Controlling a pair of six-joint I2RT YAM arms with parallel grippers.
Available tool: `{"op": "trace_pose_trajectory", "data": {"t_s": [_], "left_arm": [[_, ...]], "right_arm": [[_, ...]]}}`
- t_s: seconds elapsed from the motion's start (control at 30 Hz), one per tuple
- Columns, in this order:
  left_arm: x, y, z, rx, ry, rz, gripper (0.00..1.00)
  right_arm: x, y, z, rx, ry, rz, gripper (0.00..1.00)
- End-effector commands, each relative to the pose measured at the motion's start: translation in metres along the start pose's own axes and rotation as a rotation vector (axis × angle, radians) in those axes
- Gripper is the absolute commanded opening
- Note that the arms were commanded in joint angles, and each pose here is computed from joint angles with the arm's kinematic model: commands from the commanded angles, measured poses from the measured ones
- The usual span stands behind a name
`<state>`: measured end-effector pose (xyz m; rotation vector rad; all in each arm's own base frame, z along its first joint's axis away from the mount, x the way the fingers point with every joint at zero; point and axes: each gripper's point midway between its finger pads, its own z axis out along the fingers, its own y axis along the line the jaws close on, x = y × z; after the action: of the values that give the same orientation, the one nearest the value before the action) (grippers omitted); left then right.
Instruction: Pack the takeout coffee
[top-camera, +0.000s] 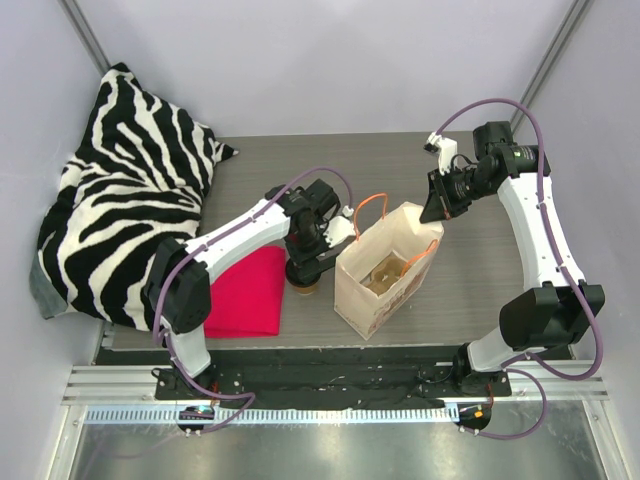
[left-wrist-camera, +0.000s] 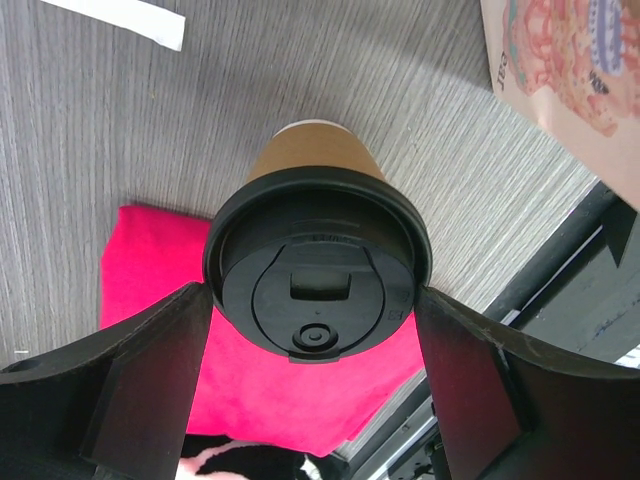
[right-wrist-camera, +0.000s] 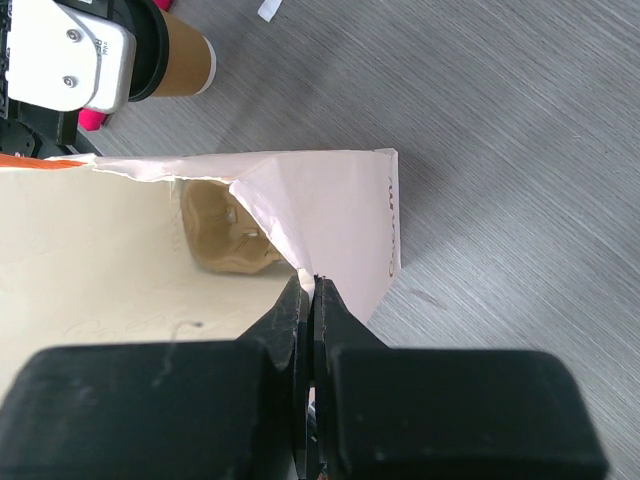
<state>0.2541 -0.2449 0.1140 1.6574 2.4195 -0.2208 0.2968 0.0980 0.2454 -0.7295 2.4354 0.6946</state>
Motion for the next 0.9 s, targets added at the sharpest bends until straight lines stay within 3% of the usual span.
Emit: {"op": "trace_pose_trajectory", "data": {"t_s": [0.0, 0.47, 0.87], "left_arm": [[-0.011, -0.001, -0.011, -0.030, -0.058, -0.004, 0.86], [-0.003, 0.002, -0.001, -0.051, -0.034, -0.005, 0.82], [0.001, 0.000, -0.003, -0.055, -0.039, -0.009, 0.70]], "right_arm": [[-0.005, 0.004, -0.004, -0.003, -0.018, -0.013, 0.01], [-0.005, 0.004, -0.004, -0.002, -0.017, -0.011, 0.01], [-0.008, 0.004, -0.005, -0.003, -0.023, -0.017, 0.01]]}}
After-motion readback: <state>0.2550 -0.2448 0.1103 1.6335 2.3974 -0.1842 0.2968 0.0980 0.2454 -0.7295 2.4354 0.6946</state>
